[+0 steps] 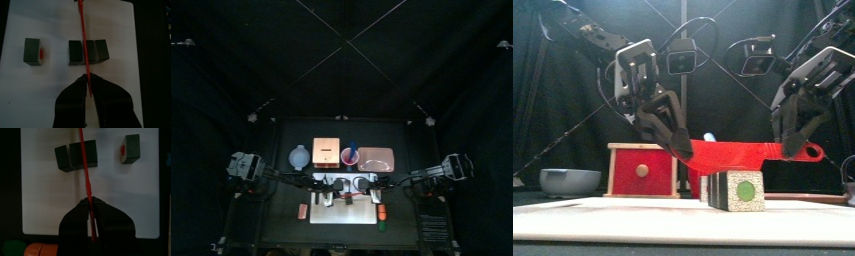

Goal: Place sushi on board then cut the sushi with the knife then place the pieces on the plate
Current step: Cut the sushi into 4 pieces

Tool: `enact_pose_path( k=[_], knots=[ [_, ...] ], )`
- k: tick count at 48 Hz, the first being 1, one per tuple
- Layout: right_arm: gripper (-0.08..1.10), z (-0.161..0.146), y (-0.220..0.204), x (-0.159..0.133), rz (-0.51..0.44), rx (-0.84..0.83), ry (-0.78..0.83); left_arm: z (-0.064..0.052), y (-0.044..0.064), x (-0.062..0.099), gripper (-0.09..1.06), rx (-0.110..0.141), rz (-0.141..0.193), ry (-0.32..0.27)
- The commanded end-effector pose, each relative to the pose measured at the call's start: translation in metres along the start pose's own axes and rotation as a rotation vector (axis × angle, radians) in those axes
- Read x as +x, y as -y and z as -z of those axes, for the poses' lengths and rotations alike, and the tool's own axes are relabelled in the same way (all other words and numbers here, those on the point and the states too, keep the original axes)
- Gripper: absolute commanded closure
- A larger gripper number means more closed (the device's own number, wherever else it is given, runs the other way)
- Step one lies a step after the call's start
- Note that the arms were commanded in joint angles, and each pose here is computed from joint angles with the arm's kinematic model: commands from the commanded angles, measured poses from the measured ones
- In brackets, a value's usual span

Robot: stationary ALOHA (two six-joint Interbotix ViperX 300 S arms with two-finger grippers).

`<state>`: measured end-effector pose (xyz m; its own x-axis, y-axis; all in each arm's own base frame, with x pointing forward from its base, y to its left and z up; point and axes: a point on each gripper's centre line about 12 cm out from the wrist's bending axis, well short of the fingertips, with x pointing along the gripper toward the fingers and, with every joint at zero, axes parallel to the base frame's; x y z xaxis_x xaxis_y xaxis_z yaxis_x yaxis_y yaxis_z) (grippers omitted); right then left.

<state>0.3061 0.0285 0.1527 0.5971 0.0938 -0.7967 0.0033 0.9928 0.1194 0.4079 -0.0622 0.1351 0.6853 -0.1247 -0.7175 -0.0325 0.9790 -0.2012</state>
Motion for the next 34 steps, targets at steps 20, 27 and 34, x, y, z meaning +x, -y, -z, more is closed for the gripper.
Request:
enact_pose_path(
  k=[20,27,34],
  knots=[
    [0.61,-0.024,-0.001,-0.016,0.000,-0.024,0.082,-0.019,-0.002,-0.014,0.47,0.027,0.000,0.061],
    [0.61,-0.026,-0.001,-0.021,-0.001,-0.024,0.098,-0.023,-0.002,-0.018,0.47,0.041,-0.001,0.074],
    [0.61,-0.026,-0.001,-0.021,-0.002,-0.021,0.099,-0.022,-0.002,-0.018,0.47,0.045,-0.001,0.072]
  ],
)
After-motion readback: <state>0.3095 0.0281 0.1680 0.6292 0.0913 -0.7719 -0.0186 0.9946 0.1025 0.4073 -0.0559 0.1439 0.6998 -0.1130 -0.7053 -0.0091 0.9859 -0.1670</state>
